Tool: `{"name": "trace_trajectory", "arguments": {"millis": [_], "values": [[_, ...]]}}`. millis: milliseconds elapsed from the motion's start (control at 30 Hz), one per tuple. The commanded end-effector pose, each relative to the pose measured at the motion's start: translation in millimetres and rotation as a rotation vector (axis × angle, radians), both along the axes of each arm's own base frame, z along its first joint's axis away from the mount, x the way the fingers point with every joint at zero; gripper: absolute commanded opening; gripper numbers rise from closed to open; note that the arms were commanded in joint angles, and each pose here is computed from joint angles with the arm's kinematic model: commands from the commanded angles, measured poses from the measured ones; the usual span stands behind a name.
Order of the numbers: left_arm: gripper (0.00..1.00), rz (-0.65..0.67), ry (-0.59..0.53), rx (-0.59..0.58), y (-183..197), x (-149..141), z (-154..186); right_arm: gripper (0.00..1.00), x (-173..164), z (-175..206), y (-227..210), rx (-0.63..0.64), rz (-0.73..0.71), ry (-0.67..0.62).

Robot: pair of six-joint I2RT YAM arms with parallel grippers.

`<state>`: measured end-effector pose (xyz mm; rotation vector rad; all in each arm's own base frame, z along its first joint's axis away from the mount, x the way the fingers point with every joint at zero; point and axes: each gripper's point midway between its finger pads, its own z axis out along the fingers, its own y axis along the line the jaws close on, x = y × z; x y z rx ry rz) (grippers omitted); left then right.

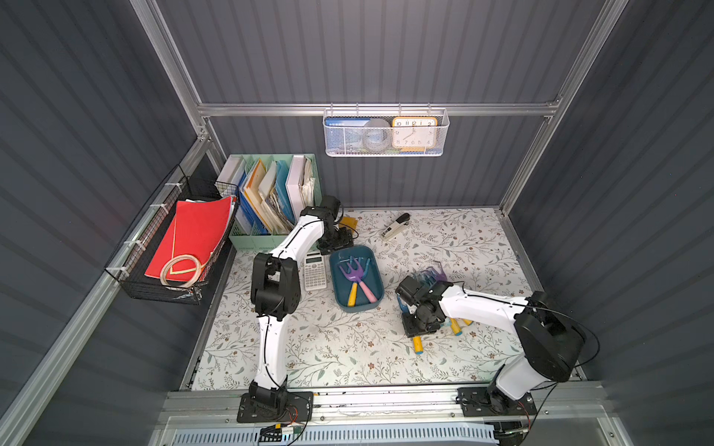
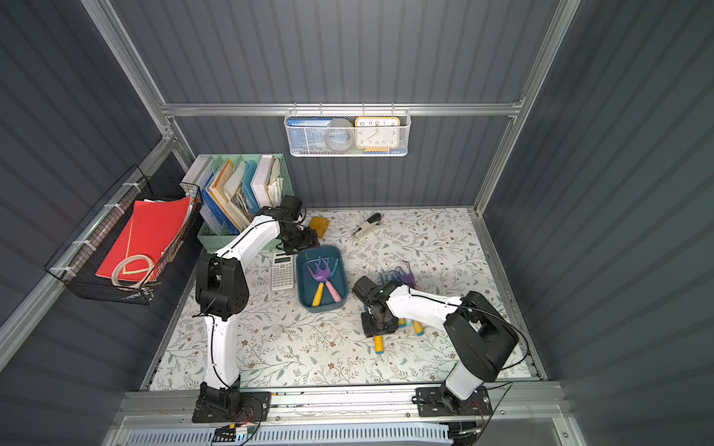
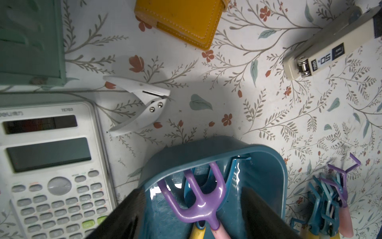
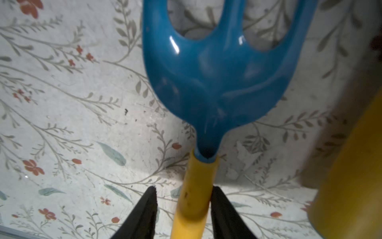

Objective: Put the rake into the storage box
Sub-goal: Pick up the rake at the center of the board.

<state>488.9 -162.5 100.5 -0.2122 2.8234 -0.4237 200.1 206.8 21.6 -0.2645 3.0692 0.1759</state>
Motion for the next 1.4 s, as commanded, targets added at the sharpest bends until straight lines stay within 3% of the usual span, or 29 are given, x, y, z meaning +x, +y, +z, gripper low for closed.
{"name": "trace_trajectory", "arguments": {"millis": [0,100,233,367,567,1067,1367], "values": [[0.79,0.014,-0.027,-0.033,-3,0,15,0.33,-6,-7,-10,-0.028,-0.026,0.015],[0.81,-0.009,-0.034,-0.068,-9,-1,17,0.12,-1,-6,-10,-0.02,-0.039,-0.012],[0.9,-0.076,-0.027,-0.185,-28,-8,22,0.01,24,7,3,0.032,-0.039,-0.05],[0.96,-0.198,-0.025,-0.357,-56,-19,36,0.0,70,44,16,0.102,-0.053,-0.136],[0.94,-0.306,-0.025,-0.504,-70,-28,50,0.0,119,97,28,0.231,-0.064,-0.271],[0.89,-0.552,-0.191,-0.766,-92,-60,115,0.01,154,119,72,0.353,0.033,-0.269],[0.82,-0.512,-0.11,-0.779,-94,-54,96,0.02,161,148,113,0.507,0.112,-0.3]]}}
